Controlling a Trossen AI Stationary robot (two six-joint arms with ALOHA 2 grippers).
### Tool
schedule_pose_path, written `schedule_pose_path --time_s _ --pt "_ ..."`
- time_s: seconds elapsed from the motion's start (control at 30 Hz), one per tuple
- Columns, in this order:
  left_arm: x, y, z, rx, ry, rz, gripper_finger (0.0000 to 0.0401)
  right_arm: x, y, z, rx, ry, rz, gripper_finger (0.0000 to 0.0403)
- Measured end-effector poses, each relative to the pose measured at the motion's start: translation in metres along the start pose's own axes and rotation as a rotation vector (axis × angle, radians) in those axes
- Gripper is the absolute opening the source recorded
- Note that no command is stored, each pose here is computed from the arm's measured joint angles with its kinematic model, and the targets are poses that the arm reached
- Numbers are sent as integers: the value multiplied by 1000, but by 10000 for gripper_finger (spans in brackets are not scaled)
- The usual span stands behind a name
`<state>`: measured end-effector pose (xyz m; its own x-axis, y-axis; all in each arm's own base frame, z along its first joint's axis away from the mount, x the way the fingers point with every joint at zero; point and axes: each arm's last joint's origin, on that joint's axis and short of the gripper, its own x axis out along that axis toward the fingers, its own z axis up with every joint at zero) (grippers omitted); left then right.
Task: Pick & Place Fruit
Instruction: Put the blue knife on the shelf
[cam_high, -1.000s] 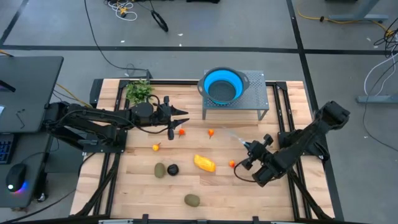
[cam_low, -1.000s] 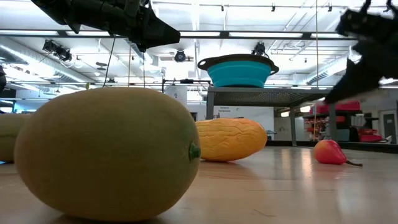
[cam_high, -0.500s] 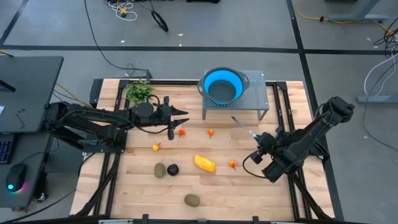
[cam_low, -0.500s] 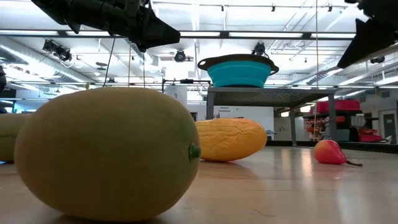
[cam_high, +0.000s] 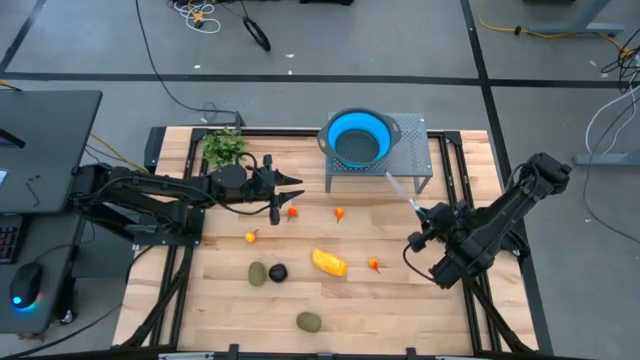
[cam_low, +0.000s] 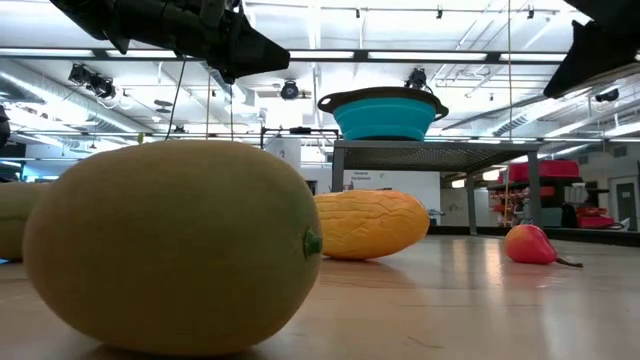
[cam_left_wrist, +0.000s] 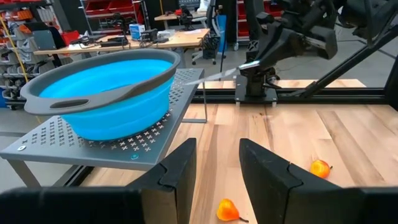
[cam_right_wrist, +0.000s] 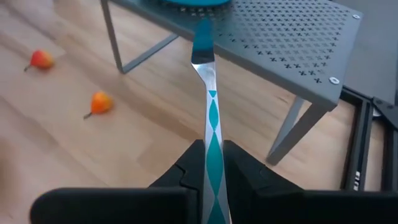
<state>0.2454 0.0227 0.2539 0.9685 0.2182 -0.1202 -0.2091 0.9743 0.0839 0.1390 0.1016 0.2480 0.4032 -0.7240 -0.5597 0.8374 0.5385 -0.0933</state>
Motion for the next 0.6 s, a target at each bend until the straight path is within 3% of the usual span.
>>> schedule_pose_path --time_s 0.33,0.6 --pt "0 0 0 0 0 0 130 17 0 12 40 0 -97 43" --pt "0 0 0 0 0 0 130 34 -2 25 152 -79 -165 43"
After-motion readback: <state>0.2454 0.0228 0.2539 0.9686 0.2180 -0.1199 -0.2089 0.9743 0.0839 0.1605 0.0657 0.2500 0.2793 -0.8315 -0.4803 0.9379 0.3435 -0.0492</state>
